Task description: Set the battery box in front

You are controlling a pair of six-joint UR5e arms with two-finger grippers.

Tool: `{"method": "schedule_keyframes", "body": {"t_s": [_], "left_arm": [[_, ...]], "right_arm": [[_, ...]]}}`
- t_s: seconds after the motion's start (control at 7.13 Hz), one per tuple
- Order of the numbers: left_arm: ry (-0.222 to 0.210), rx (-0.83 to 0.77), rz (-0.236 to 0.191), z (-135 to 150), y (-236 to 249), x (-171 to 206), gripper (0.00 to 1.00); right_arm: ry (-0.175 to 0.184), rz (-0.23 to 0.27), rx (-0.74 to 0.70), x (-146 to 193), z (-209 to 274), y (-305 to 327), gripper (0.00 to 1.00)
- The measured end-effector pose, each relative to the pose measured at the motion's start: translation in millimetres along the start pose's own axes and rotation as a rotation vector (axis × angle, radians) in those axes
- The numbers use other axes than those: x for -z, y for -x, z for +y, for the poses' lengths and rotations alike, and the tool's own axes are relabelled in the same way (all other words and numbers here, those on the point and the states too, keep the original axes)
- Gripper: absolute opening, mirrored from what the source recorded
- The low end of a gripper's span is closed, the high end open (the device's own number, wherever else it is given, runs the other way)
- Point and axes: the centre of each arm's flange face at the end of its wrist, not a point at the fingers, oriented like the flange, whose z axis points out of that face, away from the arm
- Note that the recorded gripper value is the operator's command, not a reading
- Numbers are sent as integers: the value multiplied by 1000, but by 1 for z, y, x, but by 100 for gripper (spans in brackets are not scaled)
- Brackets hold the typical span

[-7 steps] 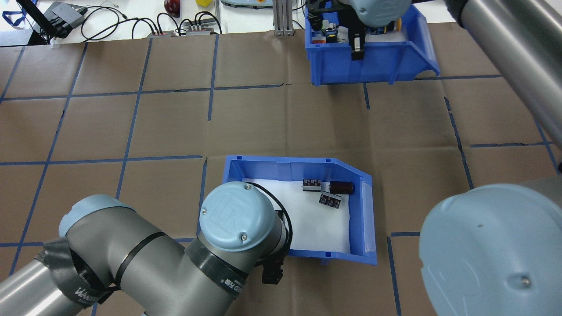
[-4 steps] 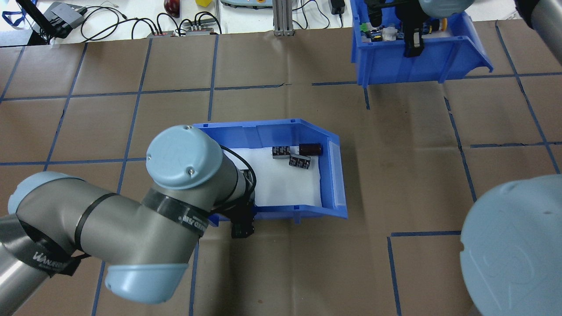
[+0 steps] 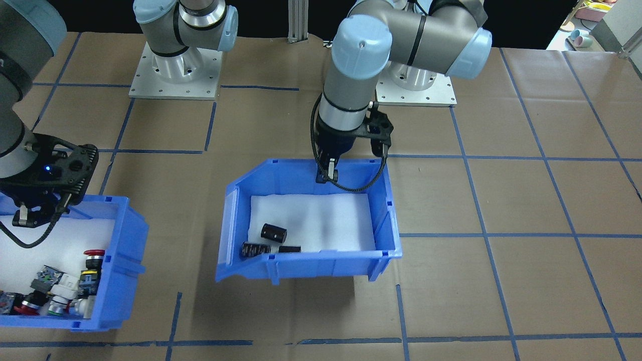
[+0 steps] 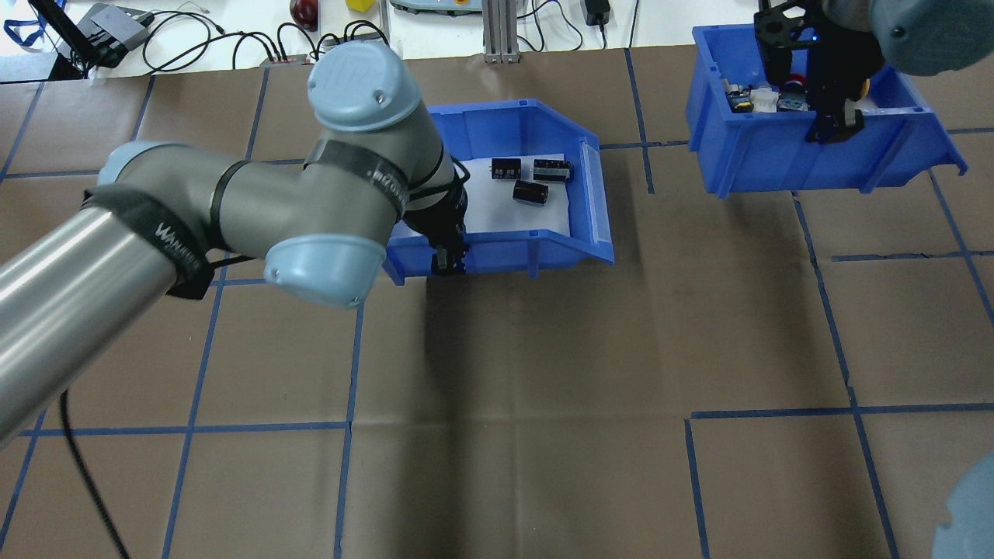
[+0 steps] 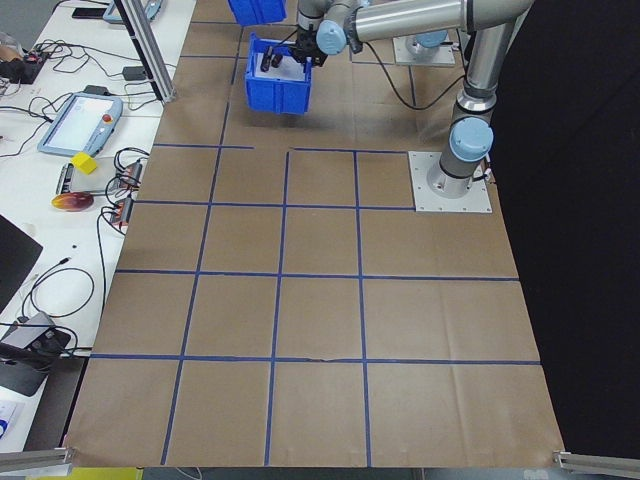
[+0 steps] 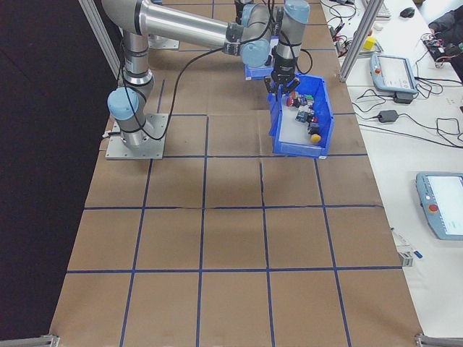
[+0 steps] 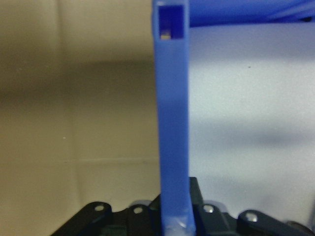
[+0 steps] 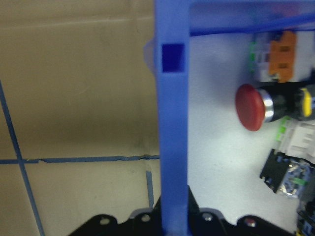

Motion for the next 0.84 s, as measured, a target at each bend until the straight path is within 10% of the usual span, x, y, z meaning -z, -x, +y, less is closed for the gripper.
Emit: {"method": "schedule_keyframes", "body": {"t_s": [0.42, 0.84], "left_arm": [[13, -3, 8, 39, -107, -64, 4], [-8, -2, -3, 43, -116, -68, 86]], "right_arm": [[-36, -8, 8, -15, 42, 57, 5], [-46, -4, 7, -31, 34, 90, 5]]}}
